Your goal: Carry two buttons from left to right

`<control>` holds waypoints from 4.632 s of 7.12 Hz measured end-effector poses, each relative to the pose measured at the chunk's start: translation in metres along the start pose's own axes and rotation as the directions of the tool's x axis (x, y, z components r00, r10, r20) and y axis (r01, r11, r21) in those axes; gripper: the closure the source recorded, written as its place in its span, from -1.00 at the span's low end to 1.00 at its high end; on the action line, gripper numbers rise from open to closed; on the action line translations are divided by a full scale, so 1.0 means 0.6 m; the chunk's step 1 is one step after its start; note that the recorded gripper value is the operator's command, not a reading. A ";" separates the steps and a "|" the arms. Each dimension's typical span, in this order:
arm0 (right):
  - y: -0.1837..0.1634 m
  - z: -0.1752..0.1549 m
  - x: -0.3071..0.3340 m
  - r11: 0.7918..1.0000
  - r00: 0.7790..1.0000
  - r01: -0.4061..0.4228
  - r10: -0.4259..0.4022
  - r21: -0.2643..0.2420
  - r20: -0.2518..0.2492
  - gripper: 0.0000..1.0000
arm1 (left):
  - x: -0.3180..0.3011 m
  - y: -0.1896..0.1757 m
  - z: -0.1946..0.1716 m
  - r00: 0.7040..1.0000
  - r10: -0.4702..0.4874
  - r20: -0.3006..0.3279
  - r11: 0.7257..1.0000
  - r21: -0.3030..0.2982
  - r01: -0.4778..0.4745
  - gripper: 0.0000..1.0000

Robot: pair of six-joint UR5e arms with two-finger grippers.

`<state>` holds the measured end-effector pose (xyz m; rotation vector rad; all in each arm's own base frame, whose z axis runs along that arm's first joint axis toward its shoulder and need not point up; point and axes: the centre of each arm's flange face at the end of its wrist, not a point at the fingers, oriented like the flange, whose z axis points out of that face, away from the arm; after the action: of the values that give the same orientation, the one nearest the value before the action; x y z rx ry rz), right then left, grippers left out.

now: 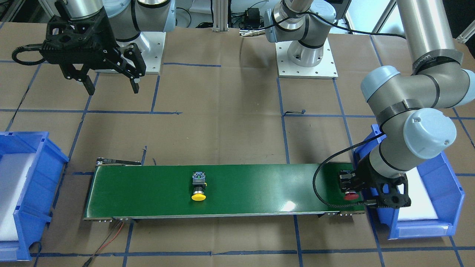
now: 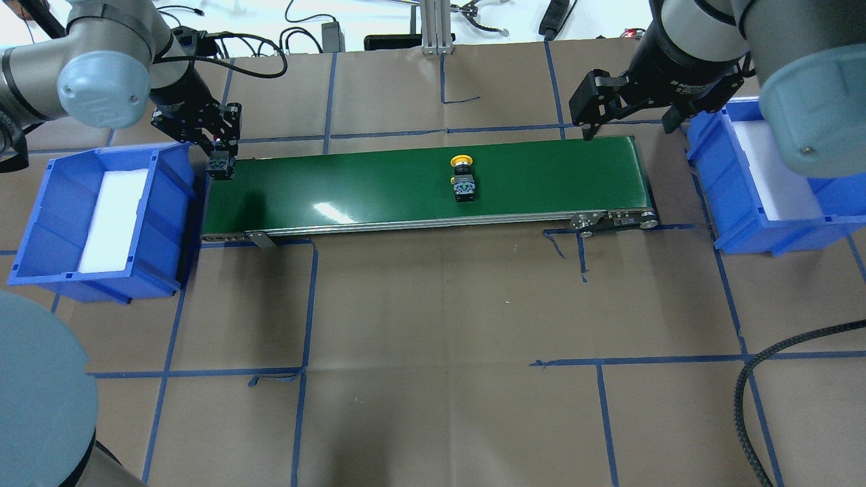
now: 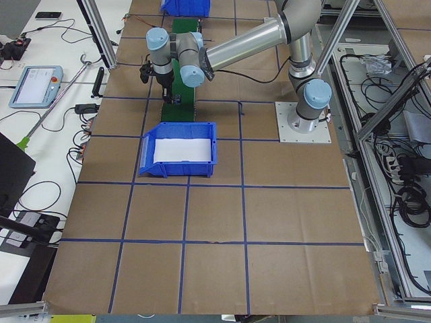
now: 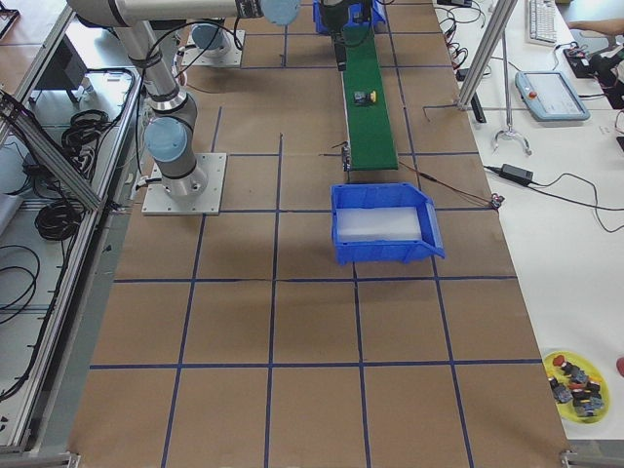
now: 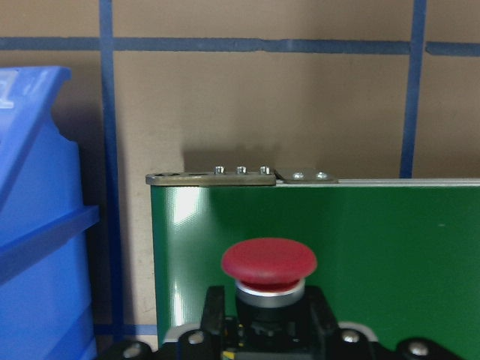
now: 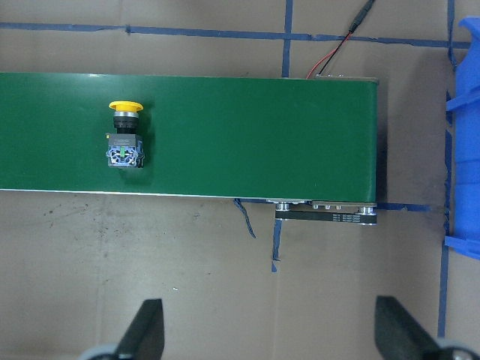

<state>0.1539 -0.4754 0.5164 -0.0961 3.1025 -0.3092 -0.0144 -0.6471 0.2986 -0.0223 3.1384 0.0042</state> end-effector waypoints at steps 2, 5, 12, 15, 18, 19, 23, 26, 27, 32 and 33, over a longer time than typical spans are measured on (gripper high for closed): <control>-0.001 -0.001 0.000 1.000 1.000 -0.005 0.005 0.003 0.001 -1.00 | 0.005 0.014 0.029 1.000 0.004 -0.002 1.000 -0.008 -0.004 1.00; -0.001 -0.002 0.000 1.000 1.000 -0.005 0.005 0.003 0.001 -1.00 | 0.009 0.023 0.049 1.000 0.004 -0.002 1.000 0.001 -0.004 -1.00; -0.088 0.137 -0.006 0.999 0.999 -0.003 0.001 0.034 0.040 -1.00 | 0.014 0.029 -0.141 1.000 -0.007 -0.006 1.000 0.004 0.007 -1.00; -0.162 0.259 -0.006 0.996 0.998 0.000 -0.005 0.085 0.060 -1.00 | 0.110 0.085 -0.265 1.000 -0.001 -0.003 0.999 -0.040 0.001 -1.00; -0.193 0.394 0.000 1.000 0.998 -0.008 0.007 0.018 0.057 -1.00 | 0.148 0.147 -0.287 1.000 0.024 -0.006 0.999 -0.041 -0.024 -1.00; -0.193 0.417 0.000 1.000 0.998 -0.010 0.010 -0.006 0.058 -1.00 | 0.150 0.171 -0.283 0.999 0.030 -0.012 0.998 -0.045 -0.031 -1.00; -0.168 0.456 -0.001 0.997 0.999 -0.005 0.009 -0.071 0.044 -1.00 | 0.144 0.195 -0.293 0.999 0.029 -0.013 1.000 -0.012 -0.029 -1.00; -0.140 0.483 0.009 0.992 1.000 -0.008 0.011 -0.122 0.021 0.84 | 0.140 0.193 -0.301 1.000 0.019 -0.004 1.000 -0.004 -0.019 -1.00; -0.141 0.481 0.015 0.993 1.000 -0.007 0.008 -0.120 0.006 0.88 | 0.139 0.193 -0.302 1.000 0.016 -0.003 1.000 -0.005 -0.016 -1.00; -0.176 0.329 0.093 0.998 0.997 -0.056 0.055 -0.032 -0.060 0.85 | 0.139 0.193 -0.300 1.000 0.014 -0.004 1.000 -0.008 -0.014 -1.00; -0.195 0.255 0.159 0.998 0.996 -0.060 0.058 -0.022 -0.068 0.86 | 0.139 0.193 -0.299 1.000 0.014 -0.004 1.000 -0.009 -0.014 -1.00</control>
<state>0.0700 -0.6262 0.3879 0.0061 3.1692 -0.2792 -0.1002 -0.5329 0.4782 -0.0009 3.1427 0.0189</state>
